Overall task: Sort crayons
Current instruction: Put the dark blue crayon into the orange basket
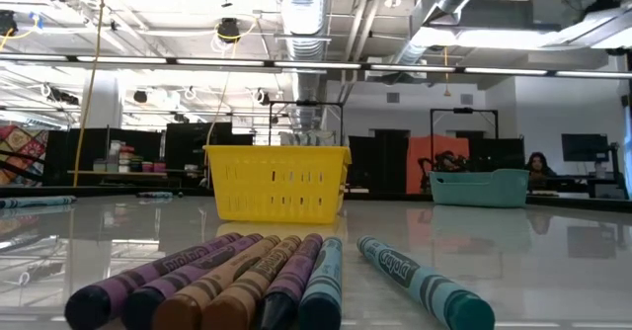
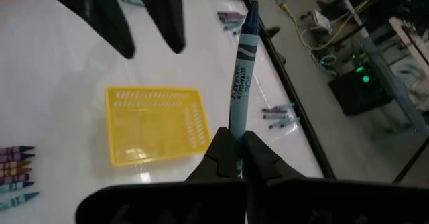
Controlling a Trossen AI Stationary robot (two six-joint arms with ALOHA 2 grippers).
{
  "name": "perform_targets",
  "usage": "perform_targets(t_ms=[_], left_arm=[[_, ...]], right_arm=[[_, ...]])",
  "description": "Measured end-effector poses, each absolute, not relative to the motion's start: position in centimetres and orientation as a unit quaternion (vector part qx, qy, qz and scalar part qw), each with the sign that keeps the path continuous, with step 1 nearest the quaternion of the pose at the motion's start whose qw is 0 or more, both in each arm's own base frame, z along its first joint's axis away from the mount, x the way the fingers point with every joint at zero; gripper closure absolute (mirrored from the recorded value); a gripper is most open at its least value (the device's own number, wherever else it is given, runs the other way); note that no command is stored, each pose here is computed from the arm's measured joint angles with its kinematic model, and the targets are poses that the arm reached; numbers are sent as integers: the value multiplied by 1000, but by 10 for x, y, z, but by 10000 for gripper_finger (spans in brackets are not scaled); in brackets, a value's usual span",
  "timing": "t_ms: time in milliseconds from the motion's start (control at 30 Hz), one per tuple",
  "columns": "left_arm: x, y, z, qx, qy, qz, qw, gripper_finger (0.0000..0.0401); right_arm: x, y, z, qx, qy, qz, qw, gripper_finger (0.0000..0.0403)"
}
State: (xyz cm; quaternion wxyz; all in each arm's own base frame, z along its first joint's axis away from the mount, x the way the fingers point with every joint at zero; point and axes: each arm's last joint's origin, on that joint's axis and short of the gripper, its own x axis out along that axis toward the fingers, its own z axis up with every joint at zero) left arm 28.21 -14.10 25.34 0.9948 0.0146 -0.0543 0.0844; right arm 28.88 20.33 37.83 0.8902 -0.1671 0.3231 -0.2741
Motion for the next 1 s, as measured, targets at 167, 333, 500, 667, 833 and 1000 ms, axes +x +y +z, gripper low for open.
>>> perform_targets(t_ms=[167, 333, 500, 667, 833, 1000], left_arm=[[283, -138, 263, 39, -99, 66, 992, 266], [286, -130, 268, 37, -124, 64, 990, 266], [287, -126, 274, 32, -158, 30, 986, 266], [284, -126, 282, 48, -204, 15, 978, 266], [283, -127, 284, 48, -220, -5, 974, 266], [283, -127, 285, 53, -224, -9, 973, 266]], right_arm=[[293, 206, 393, -175, 301, -255, 902, 403], [298, 210, 408, -186, 271, -235, 915, 403], [303, 213, 419, -202, 251, -216, 922, 403], [305, 216, 422, -211, 241, -207, 924, 403], [307, 214, 423, -209, 240, -209, 925, 403], [309, 213, 424, -208, 236, -208, 926, 403]])
